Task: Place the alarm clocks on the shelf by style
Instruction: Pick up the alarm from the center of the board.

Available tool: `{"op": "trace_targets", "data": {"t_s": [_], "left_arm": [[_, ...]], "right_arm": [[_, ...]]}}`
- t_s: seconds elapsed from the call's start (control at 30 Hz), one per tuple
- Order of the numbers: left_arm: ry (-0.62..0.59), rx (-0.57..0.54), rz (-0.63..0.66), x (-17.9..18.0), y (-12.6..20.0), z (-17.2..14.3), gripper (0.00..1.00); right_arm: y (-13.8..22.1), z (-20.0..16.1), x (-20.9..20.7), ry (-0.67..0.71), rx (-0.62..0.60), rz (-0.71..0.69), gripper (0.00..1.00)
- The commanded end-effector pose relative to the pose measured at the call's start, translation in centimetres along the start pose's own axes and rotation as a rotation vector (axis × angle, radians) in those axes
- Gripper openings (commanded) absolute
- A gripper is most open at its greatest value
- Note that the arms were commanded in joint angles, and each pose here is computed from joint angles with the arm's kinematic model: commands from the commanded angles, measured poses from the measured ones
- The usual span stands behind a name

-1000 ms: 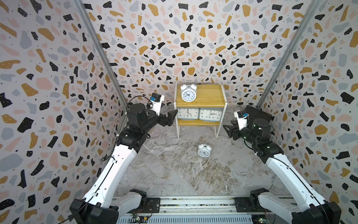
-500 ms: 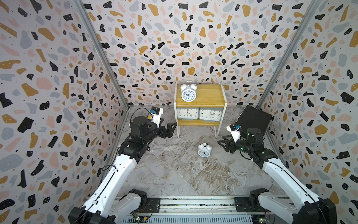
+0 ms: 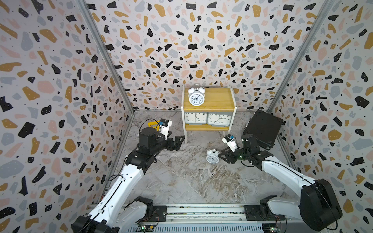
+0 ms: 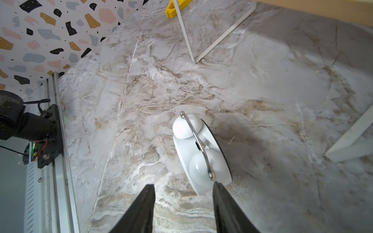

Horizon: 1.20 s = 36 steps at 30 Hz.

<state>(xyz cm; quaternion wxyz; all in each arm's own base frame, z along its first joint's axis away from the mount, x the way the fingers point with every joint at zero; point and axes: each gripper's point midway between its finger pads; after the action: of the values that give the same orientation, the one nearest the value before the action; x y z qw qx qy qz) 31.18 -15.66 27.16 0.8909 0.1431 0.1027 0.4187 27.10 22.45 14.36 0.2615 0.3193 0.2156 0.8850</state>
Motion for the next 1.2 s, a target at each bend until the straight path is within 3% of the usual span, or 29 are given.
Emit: {"op": "trace_targets", "data": {"t_s": [0.0, 0.5, 0.6, 0.87, 1.17], "left_arm": [[-0.042, -0.033, -0.005, -0.1, 0.2, 0.6, 0.97], [-0.039, -0.007, -0.007, 0.1, -0.3, 0.0, 0.96], [-0.039, -0.004, -0.007, 0.1, -0.4, -0.1, 0.96], [-0.041, 0.002, -0.018, 0.1, -0.7, -0.4, 0.96], [-0.088, -0.031, -0.171, -2.6, -2.2, -0.4, 0.87]], "right_arm": [[0.0, 2.3, 0.3, 0.057, -0.043, -0.007, 0.51], [-2.4, 2.8, -0.7, 0.067, -0.018, -0.032, 0.39], [-2.8, 2.5, -0.8, 0.064, -0.006, -0.031, 0.32], [-2.9, 1.4, -1.1, 0.063, 0.042, -0.042, 0.01], [-0.6, 3.2, 1.7, 0.107, 0.033, 0.021, 0.00]]}}
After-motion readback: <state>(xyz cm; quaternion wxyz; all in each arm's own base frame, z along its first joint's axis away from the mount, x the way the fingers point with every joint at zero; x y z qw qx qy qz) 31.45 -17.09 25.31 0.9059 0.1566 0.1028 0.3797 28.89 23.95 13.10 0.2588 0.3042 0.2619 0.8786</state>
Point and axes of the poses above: each gripper's point midway between its finger pads, its own y axis back along the fingers, its own x axis along the line the jaws close on, z = x × y, and after that the axes turned 12 degrees about -y, right-handed
